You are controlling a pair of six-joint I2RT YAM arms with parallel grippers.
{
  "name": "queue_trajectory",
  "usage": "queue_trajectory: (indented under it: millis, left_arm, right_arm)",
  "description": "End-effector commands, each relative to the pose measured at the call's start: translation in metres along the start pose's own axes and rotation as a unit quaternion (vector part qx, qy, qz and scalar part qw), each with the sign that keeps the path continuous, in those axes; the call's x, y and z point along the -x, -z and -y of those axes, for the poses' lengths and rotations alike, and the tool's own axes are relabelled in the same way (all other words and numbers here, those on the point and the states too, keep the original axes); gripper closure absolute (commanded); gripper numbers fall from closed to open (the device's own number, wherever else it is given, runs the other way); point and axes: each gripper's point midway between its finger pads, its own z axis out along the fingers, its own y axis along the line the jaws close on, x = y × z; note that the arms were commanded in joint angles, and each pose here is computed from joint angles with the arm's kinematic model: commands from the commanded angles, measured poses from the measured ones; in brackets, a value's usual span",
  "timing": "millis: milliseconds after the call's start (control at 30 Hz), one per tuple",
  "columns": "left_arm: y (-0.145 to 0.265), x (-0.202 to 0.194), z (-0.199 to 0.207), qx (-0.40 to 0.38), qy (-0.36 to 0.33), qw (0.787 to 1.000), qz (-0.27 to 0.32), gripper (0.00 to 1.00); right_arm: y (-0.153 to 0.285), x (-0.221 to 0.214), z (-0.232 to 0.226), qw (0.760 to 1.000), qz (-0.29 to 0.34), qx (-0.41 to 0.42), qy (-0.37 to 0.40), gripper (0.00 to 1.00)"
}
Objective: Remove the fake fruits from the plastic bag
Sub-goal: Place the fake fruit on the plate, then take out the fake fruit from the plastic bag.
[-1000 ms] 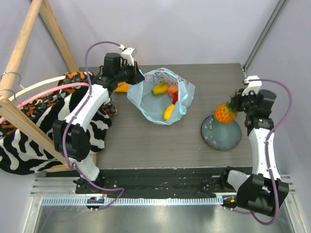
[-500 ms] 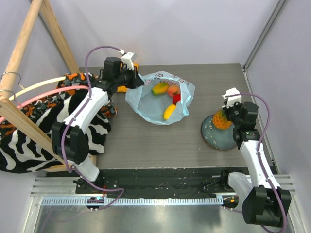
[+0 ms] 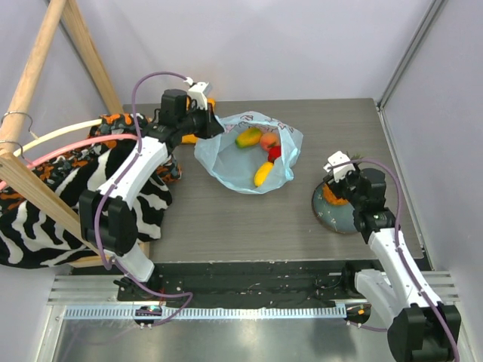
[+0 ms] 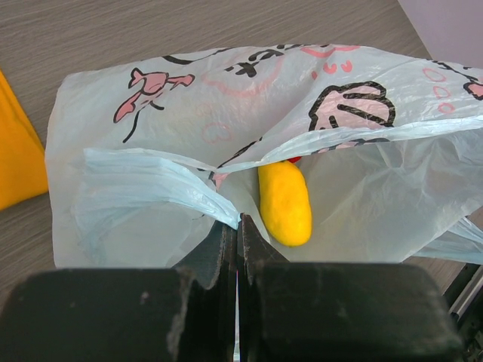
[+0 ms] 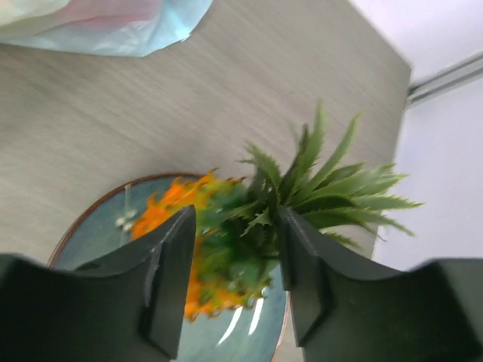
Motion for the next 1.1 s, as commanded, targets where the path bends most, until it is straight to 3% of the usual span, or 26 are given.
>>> queue_trajectory:
  millis: [0,33,100,233,333,467,667,767,833,900,933,1067]
  left_arm:
    - [0.023,0.028,0.019,-0.024,-0.018,0.999,0.045,1.0]
    - [0.023,0.026,0.021,-0.028,-0.017,0.999,0.043,1.0]
    - [0.024,0.026,0.022,-0.031,-0.015,0.998,0.044,1.0]
    - [0.025,0.025,0.025,-0.04,-0.012,0.998,0.045,1.0]
    - [0.024,0.02,0.027,-0.045,0.01,0.998,0.042,1.0]
    - [0.028,0.017,0.037,-0.063,0.039,0.996,0.046,1.0]
    - [0.039,0.004,0.051,-0.079,0.074,0.993,0.046,1.0]
    - [0.042,0.0,0.053,-0.079,0.098,0.991,0.048,1.0]
    - [0.046,0.002,0.054,-0.078,0.105,0.99,0.056,1.0]
    - [0.052,0.004,0.058,-0.079,0.119,0.988,0.062,1.0]
    - [0.053,0.005,0.059,-0.079,0.124,0.987,0.065,1.0]
    - [0.063,0.004,0.067,-0.092,0.14,0.984,0.067,1.0]
  right_arm:
    - [0.033,0.026,0.0,0.999,-0.017,0.041,-0.028,0.3]
    - [0.047,0.056,0.01,0.998,0.011,0.043,-0.035,0.25]
    - [0.067,0.067,0.002,0.995,0.0,0.077,-0.067,0.17]
    - [0.106,0.149,0.024,0.987,0.088,0.095,-0.1,0.15]
    - [0.105,0.189,0.022,0.971,0.134,0.143,-0.14,0.16]
    - [0.052,0.197,-0.008,0.949,0.1,0.233,-0.187,0.35]
    - [0.019,0.254,-0.097,0.927,0.133,0.33,-0.121,0.55]
    - [0.001,0.267,-0.145,0.915,0.12,0.371,-0.108,0.6]
    - [-0.022,0.261,-0.164,0.92,0.092,0.361,-0.118,0.63]
    - [-0.041,0.255,-0.167,0.925,0.067,0.335,-0.168,0.71]
    - [-0.063,0.239,-0.163,0.939,0.035,0.287,-0.185,0.71]
    - [-0.102,0.193,-0.155,0.958,-0.034,0.186,-0.214,0.66]
